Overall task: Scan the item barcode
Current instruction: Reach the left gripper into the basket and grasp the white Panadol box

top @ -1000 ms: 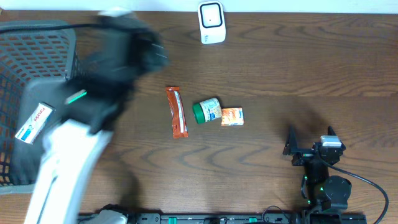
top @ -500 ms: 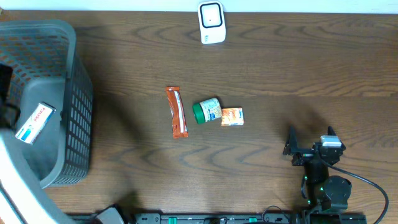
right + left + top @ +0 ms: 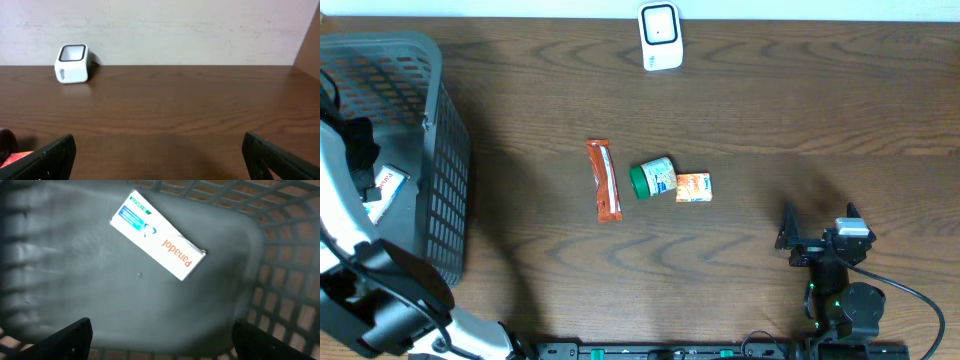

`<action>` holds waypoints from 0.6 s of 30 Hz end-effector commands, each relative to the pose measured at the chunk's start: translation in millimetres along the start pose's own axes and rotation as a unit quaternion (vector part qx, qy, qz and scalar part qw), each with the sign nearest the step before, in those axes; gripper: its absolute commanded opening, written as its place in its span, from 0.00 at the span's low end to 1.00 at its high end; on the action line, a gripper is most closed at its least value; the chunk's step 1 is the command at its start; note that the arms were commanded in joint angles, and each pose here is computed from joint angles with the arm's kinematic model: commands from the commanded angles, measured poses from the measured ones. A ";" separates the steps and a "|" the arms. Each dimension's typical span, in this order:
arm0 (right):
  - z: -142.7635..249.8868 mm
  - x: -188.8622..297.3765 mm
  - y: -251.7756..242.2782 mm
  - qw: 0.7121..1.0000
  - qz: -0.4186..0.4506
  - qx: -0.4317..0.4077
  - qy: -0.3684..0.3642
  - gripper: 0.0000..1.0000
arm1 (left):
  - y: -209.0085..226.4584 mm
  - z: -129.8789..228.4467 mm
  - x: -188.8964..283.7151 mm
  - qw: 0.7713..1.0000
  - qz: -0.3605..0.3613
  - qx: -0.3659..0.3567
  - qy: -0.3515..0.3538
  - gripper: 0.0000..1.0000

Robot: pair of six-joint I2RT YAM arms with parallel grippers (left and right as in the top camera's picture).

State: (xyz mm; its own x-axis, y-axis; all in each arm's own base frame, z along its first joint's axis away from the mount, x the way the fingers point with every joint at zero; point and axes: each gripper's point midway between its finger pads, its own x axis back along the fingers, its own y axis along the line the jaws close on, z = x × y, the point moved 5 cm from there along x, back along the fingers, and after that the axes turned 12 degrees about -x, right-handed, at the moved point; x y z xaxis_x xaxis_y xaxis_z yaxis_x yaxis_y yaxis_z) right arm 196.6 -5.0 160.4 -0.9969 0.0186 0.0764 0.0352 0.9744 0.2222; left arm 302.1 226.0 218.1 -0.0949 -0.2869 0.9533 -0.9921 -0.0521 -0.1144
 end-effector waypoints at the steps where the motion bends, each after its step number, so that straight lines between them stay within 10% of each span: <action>1: 0.7 0.2 0.2 1.000 0.000 -0.004 0.001 0.99 | -3.1 -1.7 -18.6 0.998 -0.020 0.059 0.000 0.90; 18: 0.7 0.2 0.2 1.000 0.000 -0.004 0.001 0.99 | -13.3 -11.6 -84.4 0.987 -0.077 0.131 -0.049 0.90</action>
State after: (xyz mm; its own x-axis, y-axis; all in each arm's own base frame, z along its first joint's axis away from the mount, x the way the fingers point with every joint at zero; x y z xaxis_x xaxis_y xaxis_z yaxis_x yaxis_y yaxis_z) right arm 196.6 -5.0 160.4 -0.9969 0.0186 0.0764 0.0352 0.9744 0.2222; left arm 327.8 252.9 144.9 0.0208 -0.2927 0.9560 -0.9630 -0.2630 -0.0596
